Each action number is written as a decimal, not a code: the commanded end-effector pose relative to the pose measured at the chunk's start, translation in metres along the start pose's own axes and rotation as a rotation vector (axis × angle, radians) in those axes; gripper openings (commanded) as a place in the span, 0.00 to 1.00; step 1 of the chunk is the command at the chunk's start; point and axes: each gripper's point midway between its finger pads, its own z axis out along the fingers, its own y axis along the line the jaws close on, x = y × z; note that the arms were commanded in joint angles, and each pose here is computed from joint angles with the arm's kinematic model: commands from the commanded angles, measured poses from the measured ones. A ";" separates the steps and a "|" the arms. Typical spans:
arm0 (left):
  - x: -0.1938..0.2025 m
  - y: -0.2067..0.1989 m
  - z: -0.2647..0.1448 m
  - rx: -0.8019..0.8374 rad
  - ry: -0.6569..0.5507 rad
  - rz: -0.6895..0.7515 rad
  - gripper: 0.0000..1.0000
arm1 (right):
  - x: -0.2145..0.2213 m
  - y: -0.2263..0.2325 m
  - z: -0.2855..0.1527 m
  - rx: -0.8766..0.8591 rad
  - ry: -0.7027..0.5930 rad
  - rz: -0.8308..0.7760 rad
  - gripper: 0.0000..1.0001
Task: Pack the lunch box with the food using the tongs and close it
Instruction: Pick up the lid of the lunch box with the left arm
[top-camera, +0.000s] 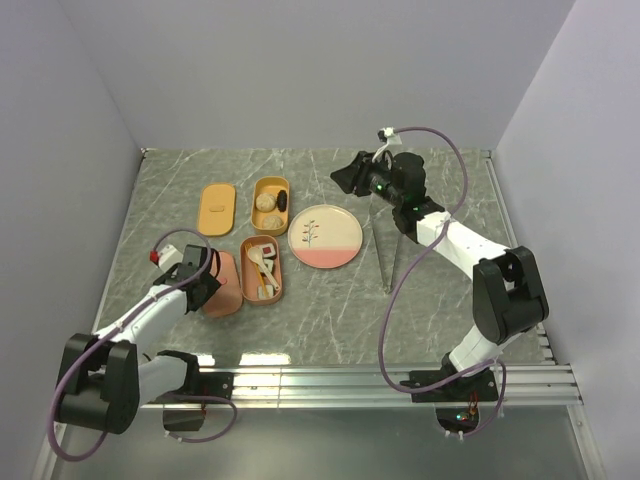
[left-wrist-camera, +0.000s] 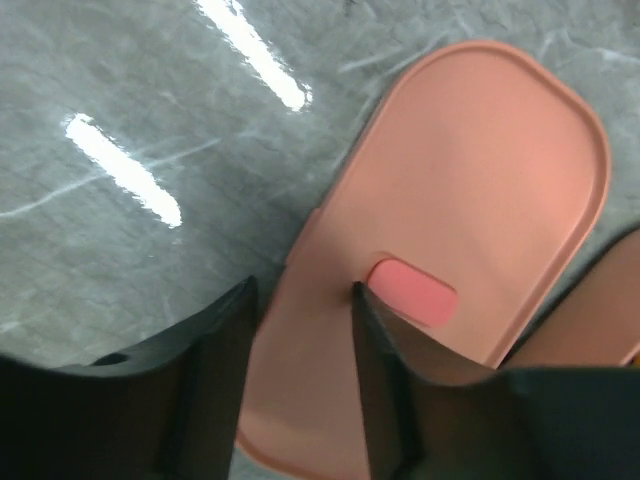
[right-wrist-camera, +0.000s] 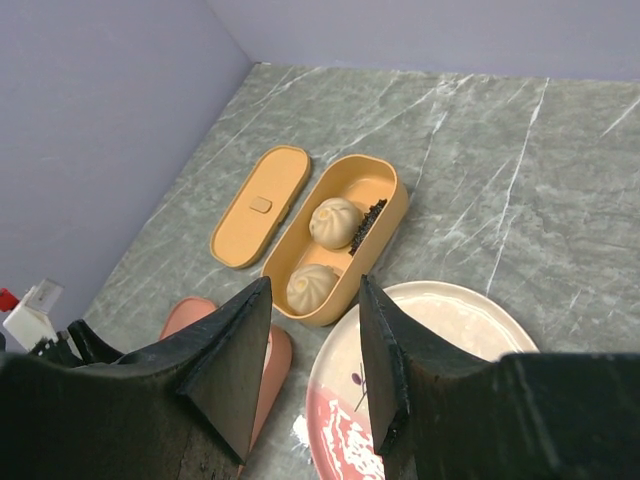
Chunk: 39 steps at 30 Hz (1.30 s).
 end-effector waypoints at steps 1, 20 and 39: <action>0.015 -0.002 0.004 0.016 0.060 0.002 0.47 | -0.014 0.005 0.002 -0.031 -0.042 -0.017 0.48; 0.017 -0.011 -0.001 0.047 0.072 0.046 0.00 | -0.007 -0.001 0.012 -0.035 -0.016 0.006 0.47; -0.034 -0.044 -0.067 0.243 -0.111 0.088 0.00 | 0.001 -0.006 0.020 -0.028 0.013 0.031 0.46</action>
